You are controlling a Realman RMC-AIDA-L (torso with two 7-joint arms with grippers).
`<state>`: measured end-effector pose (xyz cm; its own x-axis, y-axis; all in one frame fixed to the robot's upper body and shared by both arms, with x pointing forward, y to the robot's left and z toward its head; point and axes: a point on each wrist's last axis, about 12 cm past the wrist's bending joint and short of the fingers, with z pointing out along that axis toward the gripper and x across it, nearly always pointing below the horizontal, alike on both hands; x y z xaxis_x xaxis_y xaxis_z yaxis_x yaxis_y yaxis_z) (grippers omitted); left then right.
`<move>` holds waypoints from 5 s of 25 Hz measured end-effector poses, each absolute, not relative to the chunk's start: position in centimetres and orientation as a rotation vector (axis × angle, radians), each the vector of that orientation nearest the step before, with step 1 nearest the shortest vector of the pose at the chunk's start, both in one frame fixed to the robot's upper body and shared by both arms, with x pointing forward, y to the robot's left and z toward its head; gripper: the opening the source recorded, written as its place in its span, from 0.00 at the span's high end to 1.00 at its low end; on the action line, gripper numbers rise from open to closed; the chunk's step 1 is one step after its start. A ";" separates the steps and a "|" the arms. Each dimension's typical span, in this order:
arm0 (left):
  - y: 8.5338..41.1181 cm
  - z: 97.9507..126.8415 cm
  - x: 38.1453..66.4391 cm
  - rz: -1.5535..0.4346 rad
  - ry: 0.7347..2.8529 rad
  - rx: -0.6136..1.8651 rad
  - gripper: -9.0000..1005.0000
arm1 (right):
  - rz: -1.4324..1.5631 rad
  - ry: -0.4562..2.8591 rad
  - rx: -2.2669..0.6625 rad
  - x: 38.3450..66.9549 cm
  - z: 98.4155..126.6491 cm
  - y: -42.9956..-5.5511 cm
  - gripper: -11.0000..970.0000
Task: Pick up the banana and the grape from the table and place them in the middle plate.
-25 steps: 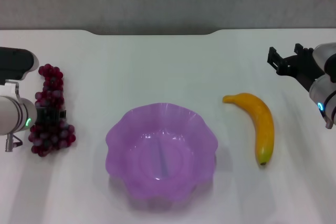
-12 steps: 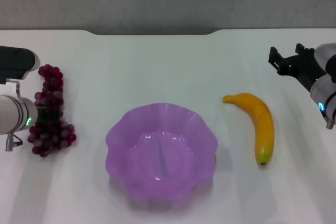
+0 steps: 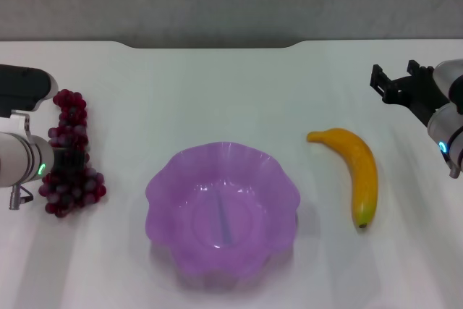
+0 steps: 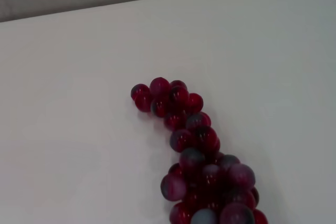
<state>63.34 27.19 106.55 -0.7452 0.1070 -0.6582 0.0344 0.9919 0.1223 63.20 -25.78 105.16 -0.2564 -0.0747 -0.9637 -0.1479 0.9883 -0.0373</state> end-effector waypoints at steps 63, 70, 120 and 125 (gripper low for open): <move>25.6 110.7 64.8 0.078 2.234 0.148 0.65 | 0.069 1.827 -0.159 63.1 105.1 -25.9 0.29; 25.2 112.4 64.8 0.065 2.195 0.153 0.65 | 0.068 1.829 -0.157 63.0 105.0 -26.0 0.29; 23.8 119.7 62.1 -0.031 2.040 0.269 0.73 | 0.063 1.832 -0.152 62.8 104.9 -26.2 0.29; 24.2 121.8 60.2 -0.082 2.008 0.291 0.73 | 0.060 1.835 -0.150 62.7 104.8 -26.3 0.29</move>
<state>60.24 24.20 121.84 -0.4143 0.1684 -0.8944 0.2408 0.9680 0.0707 62.75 -26.34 104.78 -0.2594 -0.0718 -0.9631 -0.1344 0.9902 -0.0376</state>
